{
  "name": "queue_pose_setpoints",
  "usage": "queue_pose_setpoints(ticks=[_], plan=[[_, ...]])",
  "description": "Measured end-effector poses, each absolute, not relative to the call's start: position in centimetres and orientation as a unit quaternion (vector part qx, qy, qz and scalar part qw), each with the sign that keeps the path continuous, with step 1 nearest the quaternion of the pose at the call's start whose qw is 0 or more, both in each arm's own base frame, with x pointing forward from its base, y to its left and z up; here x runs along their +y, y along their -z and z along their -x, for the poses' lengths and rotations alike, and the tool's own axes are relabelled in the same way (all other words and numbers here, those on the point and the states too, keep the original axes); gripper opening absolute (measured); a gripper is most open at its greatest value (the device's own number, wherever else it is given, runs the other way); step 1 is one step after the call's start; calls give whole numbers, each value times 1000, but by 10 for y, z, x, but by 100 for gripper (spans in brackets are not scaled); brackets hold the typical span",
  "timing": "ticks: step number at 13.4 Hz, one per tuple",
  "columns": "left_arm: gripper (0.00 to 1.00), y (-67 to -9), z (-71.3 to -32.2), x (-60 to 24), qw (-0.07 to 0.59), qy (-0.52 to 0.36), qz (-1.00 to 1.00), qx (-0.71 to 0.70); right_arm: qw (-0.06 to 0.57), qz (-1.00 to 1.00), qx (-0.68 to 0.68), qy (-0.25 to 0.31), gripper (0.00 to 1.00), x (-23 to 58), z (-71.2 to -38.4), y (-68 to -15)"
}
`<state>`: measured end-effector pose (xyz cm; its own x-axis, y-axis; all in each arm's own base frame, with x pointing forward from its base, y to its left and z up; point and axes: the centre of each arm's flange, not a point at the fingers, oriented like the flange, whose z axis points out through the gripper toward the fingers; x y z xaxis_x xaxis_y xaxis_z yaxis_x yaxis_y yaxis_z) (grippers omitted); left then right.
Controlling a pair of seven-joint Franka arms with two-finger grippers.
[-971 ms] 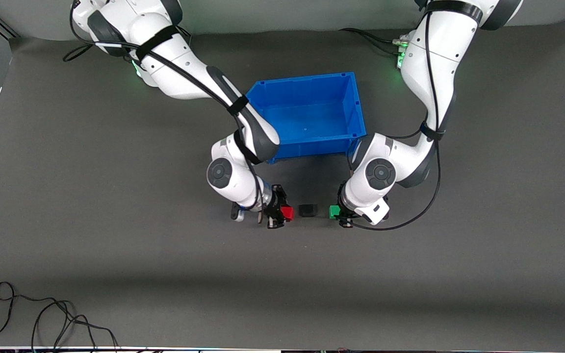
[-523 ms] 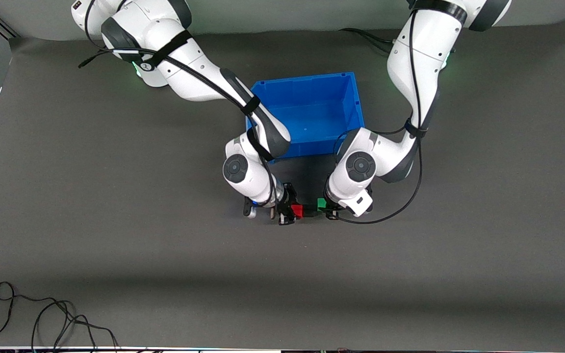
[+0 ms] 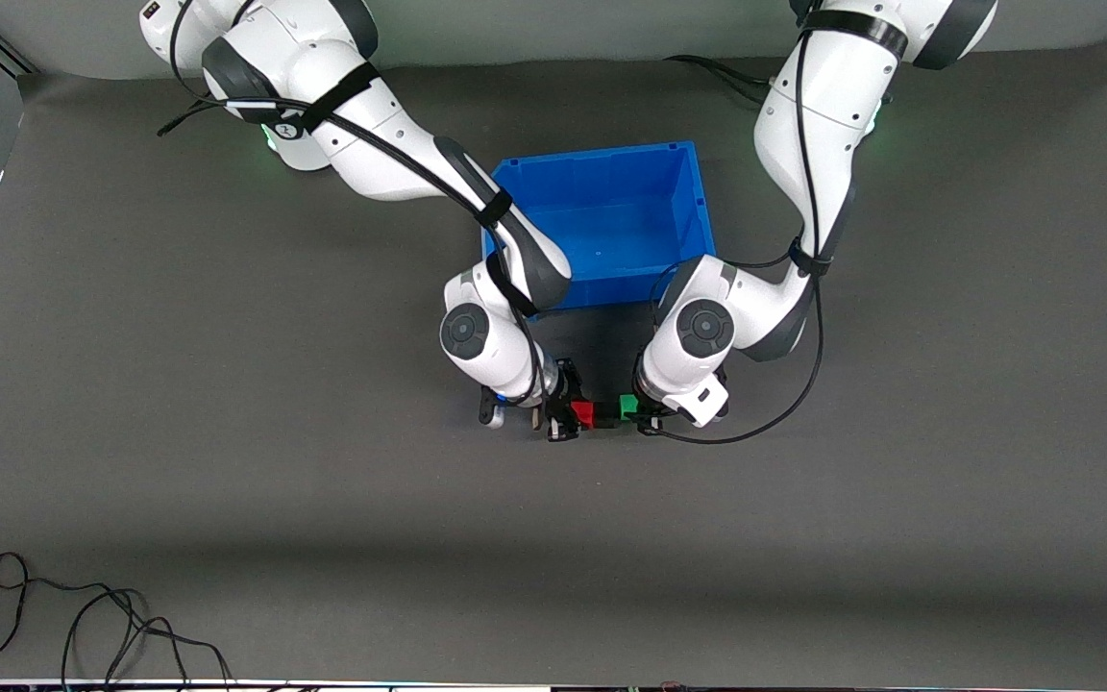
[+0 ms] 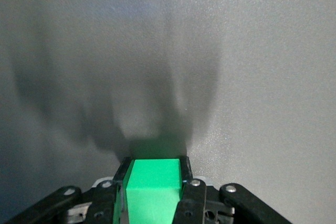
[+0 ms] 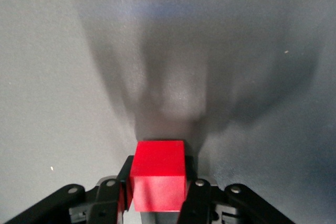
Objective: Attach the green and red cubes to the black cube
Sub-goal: 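Press the red and green cubes against the black cube's sides, then open both grippers and lift them away from the joined cubes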
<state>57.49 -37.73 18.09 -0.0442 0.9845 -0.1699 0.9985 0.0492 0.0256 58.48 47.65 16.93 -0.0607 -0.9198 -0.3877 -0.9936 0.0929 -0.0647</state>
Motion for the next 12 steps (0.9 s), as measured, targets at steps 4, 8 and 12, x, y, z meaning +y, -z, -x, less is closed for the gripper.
queue_pose_setpoints(ticks=[4,8,12], plan=[[40,-187,-581,-377,78,46,-686,722,167,669,716,-108,40,481,-581,-169],[40,-190,-582,-381,81,44,-689,719,166,676,711,-102,61,483,-580,-170],[80,-189,-581,-381,76,31,-702,707,171,681,707,-81,99,470,-596,-177]])
